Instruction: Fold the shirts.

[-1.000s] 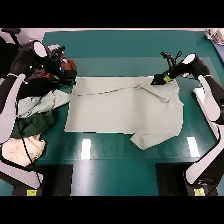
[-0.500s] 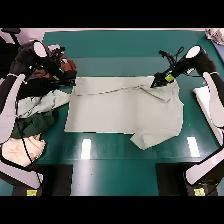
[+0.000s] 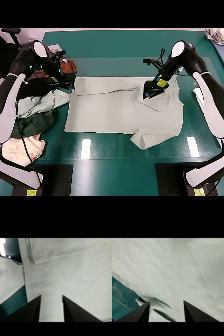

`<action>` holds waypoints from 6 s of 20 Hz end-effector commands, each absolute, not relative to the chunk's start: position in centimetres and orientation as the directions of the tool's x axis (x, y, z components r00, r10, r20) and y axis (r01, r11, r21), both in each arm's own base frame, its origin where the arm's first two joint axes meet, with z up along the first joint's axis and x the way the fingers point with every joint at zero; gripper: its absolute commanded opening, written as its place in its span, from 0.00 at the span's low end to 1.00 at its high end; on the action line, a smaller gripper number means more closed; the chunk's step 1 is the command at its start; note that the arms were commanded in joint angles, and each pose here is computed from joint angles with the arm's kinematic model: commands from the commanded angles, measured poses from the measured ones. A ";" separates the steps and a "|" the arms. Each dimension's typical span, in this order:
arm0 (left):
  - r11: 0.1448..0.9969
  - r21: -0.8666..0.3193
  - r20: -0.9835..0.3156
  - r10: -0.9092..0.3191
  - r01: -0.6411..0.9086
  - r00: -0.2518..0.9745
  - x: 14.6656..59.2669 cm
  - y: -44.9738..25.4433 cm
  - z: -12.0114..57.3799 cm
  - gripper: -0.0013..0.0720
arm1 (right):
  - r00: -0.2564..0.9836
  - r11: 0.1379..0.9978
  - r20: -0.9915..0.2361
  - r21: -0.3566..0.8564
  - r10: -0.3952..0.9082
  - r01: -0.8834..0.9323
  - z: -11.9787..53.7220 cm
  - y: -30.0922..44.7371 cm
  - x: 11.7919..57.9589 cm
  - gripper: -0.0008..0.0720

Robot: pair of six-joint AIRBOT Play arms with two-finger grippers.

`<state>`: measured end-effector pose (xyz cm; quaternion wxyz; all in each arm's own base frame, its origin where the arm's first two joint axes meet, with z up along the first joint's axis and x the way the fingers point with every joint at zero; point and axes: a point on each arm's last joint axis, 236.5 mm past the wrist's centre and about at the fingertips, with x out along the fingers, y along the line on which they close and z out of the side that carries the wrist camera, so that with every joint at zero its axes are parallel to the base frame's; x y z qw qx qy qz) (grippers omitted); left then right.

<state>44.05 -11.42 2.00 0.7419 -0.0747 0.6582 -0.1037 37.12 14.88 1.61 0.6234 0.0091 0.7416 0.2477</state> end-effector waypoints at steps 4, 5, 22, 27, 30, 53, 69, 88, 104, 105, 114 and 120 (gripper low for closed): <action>0.966 -0.242 -0.964 -0.250 0.092 0.095 41.8 -11.1 3.4 0.47 | -0.077 0.965 -0.975 0.219 0.209 -0.144 4.5 6.4 37.9 0.67; 0.966 -0.239 -0.960 -0.251 0.099 0.127 41.3 -11.0 3.9 0.47 | -0.052 0.970 -0.976 0.218 0.213 -0.104 4.7 5.0 37.3 0.68; 0.888 -0.444 -0.888 -0.454 0.119 0.079 28.3 -14.2 0.7 0.47 | -0.140 0.859 -0.882 0.470 0.450 -0.202 -2.0 10.5 20.0 0.74; 0.889 -0.442 -0.890 -0.451 0.119 0.059 27.8 -14.2 0.6 0.47 | -0.294 0.868 -0.868 0.463 0.401 -0.183 -3.7 14.2 17.3 0.73; 0.894 -0.432 -0.896 -0.440 0.122 0.054 27.7 -13.9 0.4 0.47 | -0.255 0.920 -0.905 0.377 0.340 -0.111 -3.9 15.4 17.1 0.73; 0.907 -0.387 -0.912 -0.403 0.169 0.076 28.2 -13.0 0.1 0.47 | 0.041 0.945 -0.944 -0.324 -0.326 0.047 -3.0 14.7 18.8 0.69; 0.907 -0.387 -0.911 -0.404 0.169 0.080 28.3 -13.0 0.1 0.47 | -0.057 0.972 -0.990 -0.135 -0.126 0.193 -6.2 17.4 14.8 0.69; 0.906 -0.388 -0.909 -0.406 0.168 0.090 28.5 -13.1 0.1 0.47 | -0.033 0.936 -0.981 -0.194 -0.193 0.294 -6.8 16.2 15.6 0.62; 0.906 -0.389 -0.910 -0.406 0.167 0.087 28.5 -13.1 0.1 0.47 | -0.058 0.929 -0.967 -0.255 -0.249 0.266 -7.3 15.8 14.7 0.04; 0.906 -0.389 -0.910 -0.406 0.167 0.087 28.5 -13.1 0.1 0.47 | -0.036 0.931 -0.965 -0.259 -0.259 0.259 -6.9 15.5 14.9 0.04; 0.946 -0.277 -0.950 -0.296 0.171 0.100 28.8 -10.5 -0.8 0.84 | 0.186 0.949 -0.959 -0.159 -0.214 0.272 -0.8 12.8 17.5 0.04; 0.965 -0.199 -0.973 -0.215 0.171 0.083 28.3 -8.5 -2.1 0.96 | 0.219 0.951 -0.953 -0.148 -0.212 0.273 -0.1 12.4 18.0 0.04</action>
